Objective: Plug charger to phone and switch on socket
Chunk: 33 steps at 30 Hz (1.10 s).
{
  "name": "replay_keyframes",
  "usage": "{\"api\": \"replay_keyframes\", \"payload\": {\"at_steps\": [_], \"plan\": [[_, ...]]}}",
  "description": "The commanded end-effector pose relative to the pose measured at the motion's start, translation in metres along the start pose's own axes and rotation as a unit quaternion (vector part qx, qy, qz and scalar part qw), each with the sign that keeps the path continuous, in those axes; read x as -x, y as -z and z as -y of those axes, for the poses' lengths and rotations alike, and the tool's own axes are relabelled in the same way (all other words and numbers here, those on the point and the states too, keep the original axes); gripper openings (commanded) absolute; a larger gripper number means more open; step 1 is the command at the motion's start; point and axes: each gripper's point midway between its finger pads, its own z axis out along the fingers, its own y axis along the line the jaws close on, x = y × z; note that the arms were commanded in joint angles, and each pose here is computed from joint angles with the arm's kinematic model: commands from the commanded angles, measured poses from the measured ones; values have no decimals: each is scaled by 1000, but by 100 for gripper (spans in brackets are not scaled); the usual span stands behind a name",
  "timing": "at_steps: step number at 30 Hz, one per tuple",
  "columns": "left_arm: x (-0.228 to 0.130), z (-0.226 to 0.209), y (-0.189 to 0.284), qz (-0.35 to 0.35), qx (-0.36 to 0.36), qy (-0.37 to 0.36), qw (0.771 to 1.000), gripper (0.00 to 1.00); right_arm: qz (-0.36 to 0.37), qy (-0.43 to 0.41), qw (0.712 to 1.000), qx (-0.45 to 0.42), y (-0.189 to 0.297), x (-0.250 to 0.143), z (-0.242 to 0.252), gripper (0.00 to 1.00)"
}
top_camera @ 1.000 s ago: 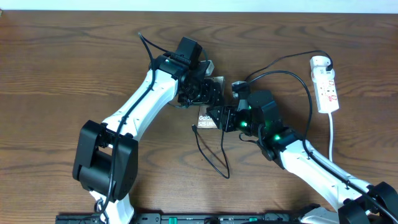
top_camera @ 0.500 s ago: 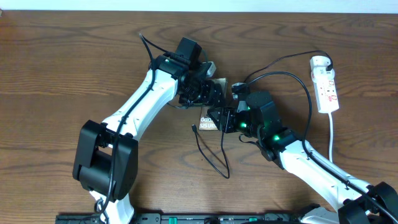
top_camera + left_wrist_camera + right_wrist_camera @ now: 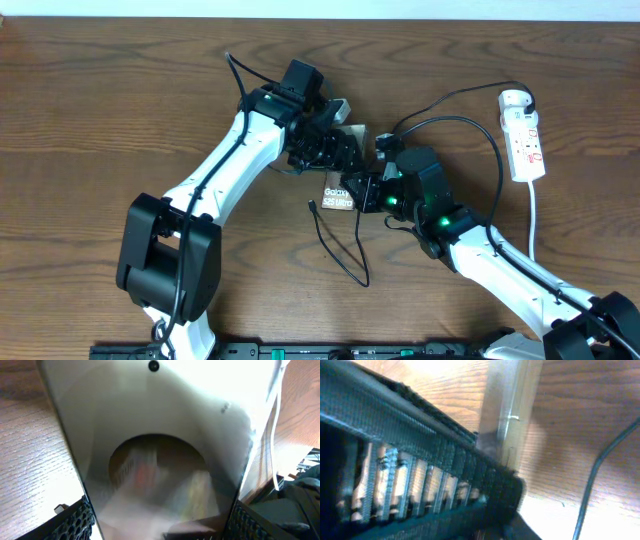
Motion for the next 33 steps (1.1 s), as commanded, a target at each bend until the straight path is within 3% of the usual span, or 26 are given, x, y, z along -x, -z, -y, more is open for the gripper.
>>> {"api": "replay_keyframes", "payload": {"at_steps": [1, 6, 11, 16, 19, 24, 29, 33], "plan": [[-1, 15, 4, -1, -25, -22, 999, 69, 11, 5, 1000, 7, -1, 7, -5, 1], [-1, 15, 4, -1, -25, -21, 999, 79, 16, 4, 1000, 10, 1, 11, -5, 1], [8, 11, 10, 15, -28, -20, 999, 80, 17, 8, 997, 70, 9, 23, -20, 1], [29, 27, 29, 50, -119, -34, 991, 80, 17, 7, 992, 126, 23, 38, -25, 1], [42, 53, 53, 74, -225, -69, 969, 80, 15, 12, 987, 160, 33, 45, -29, 1], [46, 95, 91, 96, -364, -166, 911, 79, 37, 21, 977, 211, 48, 63, -42, 1], [40, 115, 113, 102, -426, -239, 867, 78, 57, 31, 970, 232, 55, 74, -52, 1], [39, 116, 113, 98, -428, -235, 867, 67, 71, 50, 965, 249, 60, 80, -60, 1]]}}
